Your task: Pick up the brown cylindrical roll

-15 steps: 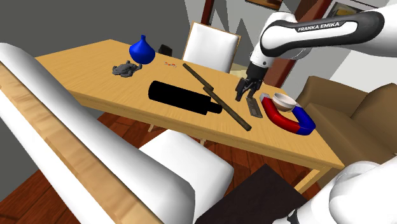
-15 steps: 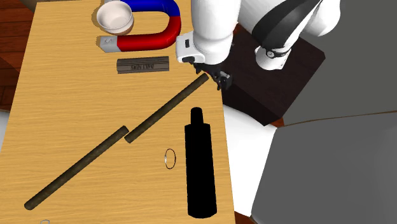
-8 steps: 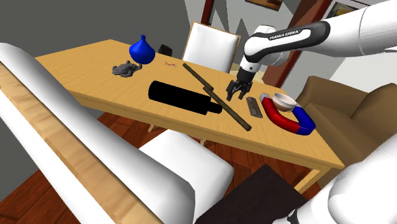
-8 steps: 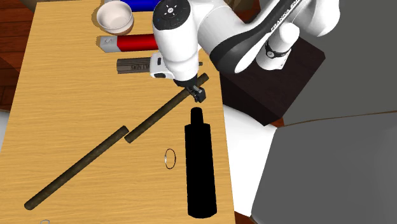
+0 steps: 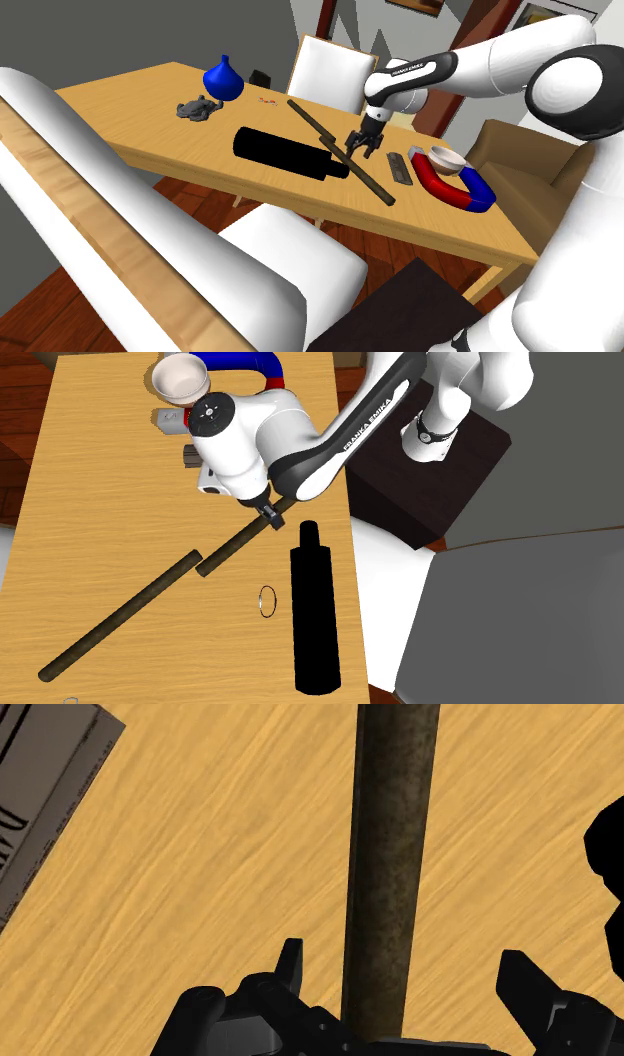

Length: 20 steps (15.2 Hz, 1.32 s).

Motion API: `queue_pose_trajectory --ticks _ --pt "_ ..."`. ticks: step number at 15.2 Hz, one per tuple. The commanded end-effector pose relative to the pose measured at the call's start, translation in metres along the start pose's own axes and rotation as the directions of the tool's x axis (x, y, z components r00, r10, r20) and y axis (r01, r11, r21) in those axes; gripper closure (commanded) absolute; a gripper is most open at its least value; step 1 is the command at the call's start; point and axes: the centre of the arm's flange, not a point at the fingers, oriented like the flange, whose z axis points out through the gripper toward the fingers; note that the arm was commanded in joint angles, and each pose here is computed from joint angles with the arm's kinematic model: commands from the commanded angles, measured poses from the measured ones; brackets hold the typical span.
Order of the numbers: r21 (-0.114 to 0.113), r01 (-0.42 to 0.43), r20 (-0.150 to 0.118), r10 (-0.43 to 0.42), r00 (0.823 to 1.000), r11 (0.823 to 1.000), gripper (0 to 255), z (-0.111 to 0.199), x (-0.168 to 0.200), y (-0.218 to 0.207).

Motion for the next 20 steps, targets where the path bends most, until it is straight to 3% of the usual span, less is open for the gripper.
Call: queue_pose_trajectory --ticks 1,9,10,20 --pt "0.002 -0.005 -0.002 0.005 1.000 1.000 0 0.008 0.005 0.002" --pt "0.002 -0.005 -0.002 0.005 1.000 1.000 0 0.042 0.004 0.005" --pt "0.002 -0.005 -0.002 0.005 1.000 1.000 255 0.043 0.004 0.004" --pt "0.002 -0.005 -0.002 0.005 1.000 1.000 255 0.037 0.004 0.004"
